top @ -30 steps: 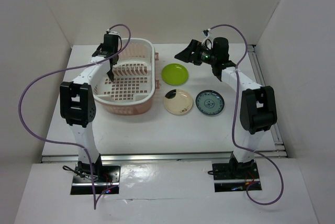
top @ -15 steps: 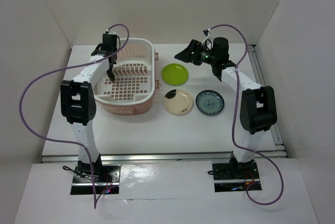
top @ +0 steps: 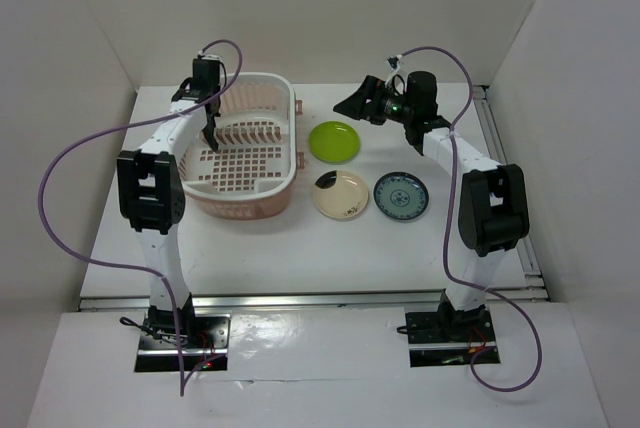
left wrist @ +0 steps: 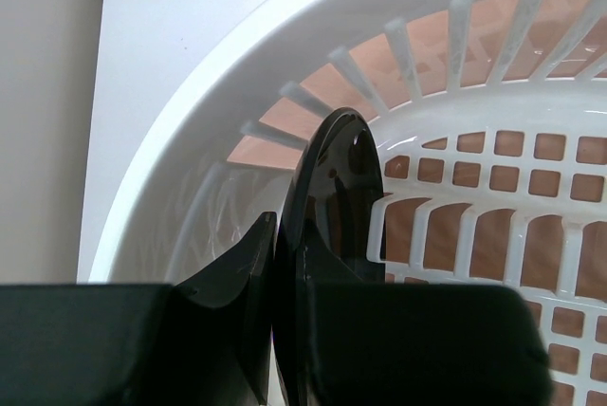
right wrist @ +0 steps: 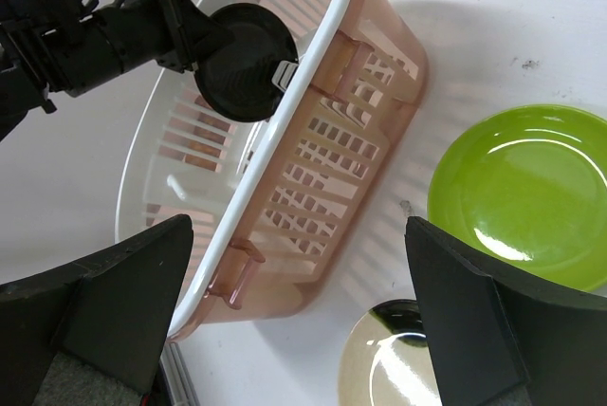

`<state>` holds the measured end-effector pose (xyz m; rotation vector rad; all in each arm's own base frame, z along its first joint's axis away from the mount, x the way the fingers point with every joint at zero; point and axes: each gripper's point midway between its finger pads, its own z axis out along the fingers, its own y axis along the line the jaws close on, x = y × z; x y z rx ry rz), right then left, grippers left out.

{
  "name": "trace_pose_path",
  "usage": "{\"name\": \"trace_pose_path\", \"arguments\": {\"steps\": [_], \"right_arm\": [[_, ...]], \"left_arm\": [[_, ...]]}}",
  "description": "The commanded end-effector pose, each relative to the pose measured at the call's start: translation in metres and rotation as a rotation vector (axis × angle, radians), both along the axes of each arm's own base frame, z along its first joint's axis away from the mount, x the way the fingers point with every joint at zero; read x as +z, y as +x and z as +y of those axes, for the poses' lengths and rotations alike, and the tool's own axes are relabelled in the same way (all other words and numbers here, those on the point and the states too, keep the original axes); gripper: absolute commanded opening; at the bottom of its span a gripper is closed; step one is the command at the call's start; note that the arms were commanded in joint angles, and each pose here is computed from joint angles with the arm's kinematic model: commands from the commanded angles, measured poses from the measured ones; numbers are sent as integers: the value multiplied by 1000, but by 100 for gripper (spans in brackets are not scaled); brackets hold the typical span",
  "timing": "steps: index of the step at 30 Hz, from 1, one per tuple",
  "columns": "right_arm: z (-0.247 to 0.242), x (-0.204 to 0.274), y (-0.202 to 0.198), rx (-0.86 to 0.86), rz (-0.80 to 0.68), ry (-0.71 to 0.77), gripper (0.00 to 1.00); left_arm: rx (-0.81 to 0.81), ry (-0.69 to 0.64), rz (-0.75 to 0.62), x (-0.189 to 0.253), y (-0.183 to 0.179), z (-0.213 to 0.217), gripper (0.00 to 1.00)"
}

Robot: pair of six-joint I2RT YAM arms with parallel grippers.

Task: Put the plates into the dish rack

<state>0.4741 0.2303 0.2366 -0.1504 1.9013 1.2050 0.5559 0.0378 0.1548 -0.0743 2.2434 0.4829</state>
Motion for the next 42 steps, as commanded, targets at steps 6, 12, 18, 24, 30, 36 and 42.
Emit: {"name": "trace_pose_path", "arguments": {"steps": [6,12,18,24,30,36,42], "right_arm": [[6,6,3,22,-60,10,100],[8,7,7,30,-61,18,100],[8,7,6,28,-54,24,100],[8,7,6,28,-54,24,100],[8,7,6,28,-54,24,100],[8,7,6,28,-54,24,100],[-7,-15,25,-86,2,-86,100]], "left_arm": [[-7,-82,-41,2,11,-7,0],[20,-117,-45,3,10,-5,9],[12,-146,-28,-5,10,-6,28],[25,-165,-34,-6,10,-3,70],[31,-172,-37,-2,8,-3,100],[-6,-212,-104,36,7,-12,100],[-48,-282,-192,95,-6,-24,100]]}}
